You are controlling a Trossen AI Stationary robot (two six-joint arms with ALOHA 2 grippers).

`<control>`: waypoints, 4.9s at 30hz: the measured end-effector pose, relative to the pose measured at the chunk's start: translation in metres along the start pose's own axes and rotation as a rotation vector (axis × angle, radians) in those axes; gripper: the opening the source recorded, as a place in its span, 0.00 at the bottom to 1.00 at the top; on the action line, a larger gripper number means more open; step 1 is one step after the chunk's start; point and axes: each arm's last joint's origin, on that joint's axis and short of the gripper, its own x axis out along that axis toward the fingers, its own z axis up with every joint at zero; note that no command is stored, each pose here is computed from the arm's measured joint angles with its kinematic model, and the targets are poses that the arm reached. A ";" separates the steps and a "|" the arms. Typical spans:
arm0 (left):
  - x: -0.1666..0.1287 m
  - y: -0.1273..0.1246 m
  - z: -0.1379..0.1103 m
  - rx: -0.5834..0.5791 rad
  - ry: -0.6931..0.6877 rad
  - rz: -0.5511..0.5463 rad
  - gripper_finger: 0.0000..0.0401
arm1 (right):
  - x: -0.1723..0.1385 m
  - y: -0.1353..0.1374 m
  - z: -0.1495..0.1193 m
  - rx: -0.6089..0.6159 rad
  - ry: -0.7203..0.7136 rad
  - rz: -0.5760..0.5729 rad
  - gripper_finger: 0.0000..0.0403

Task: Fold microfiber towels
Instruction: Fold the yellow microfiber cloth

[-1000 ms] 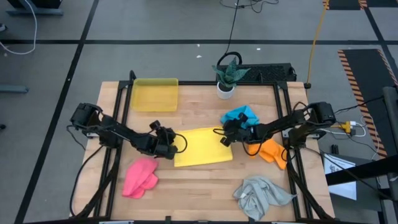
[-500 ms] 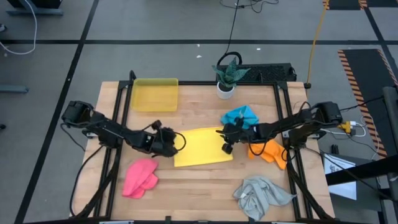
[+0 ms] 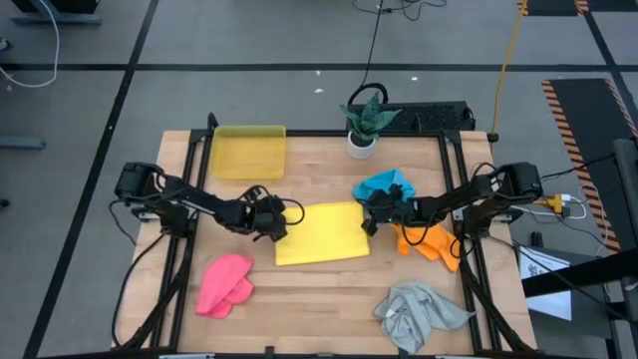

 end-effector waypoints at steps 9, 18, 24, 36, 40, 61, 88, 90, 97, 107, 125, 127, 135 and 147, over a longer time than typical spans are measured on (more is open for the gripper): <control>-0.038 -0.002 0.005 0.002 -0.132 -0.027 0.33 | -0.021 0.029 0.005 -0.068 -0.094 0.093 0.00; -0.042 -0.017 0.000 0.086 -0.099 -0.178 0.33 | -0.031 0.054 -0.004 -0.090 -0.062 0.305 0.00; -0.028 -0.027 -0.017 0.119 0.014 -0.209 0.33 | -0.021 0.055 -0.018 -0.095 0.046 0.338 0.00; -0.081 -0.068 -0.038 0.146 -0.027 -0.408 0.33 | -0.014 0.027 0.006 -0.124 -0.007 0.241 0.00; -0.088 -0.073 -0.024 0.145 -0.152 -0.415 0.33 | -0.022 0.037 0.012 -0.093 -0.070 0.332 0.00; -0.061 -0.044 -0.023 0.114 0.024 -0.250 0.33 | 0.009 0.050 -0.003 -0.088 0.053 0.308 0.00; -0.040 -0.074 -0.020 0.143 -0.107 -0.325 0.33 | 0.009 0.041 0.001 -0.041 0.024 0.184 0.00; -0.045 -0.083 -0.027 0.152 -0.096 -0.385 0.33 | 0.013 0.033 0.006 -0.042 0.024 0.167 0.00; -0.077 -0.111 -0.039 0.286 -0.230 -0.576 0.33 | 0.012 0.015 0.024 -0.060 0.005 0.201 0.00; -0.065 -0.097 -0.005 0.195 -0.446 -0.333 0.33 | -0.016 0.069 0.015 -0.091 -0.098 0.514 0.00; -0.001 -0.032 0.003 0.025 -0.146 -0.057 0.33 | 0.029 0.048 0.015 -0.007 0.033 0.153 0.00; 0.000 -0.031 -0.002 0.001 -0.145 -0.063 0.33 | 0.029 0.044 0.015 -0.034 0.048 0.131 0.00; -0.012 -0.044 -0.003 -0.028 -0.237 -0.145 0.33 | 0.023 0.032 0.036 -0.210 -0.044 0.130 0.00; -0.001 -0.028 0.030 -0.057 -0.382 -0.193 0.33 | 0.000 0.075 0.025 -0.165 -0.083 0.393 0.00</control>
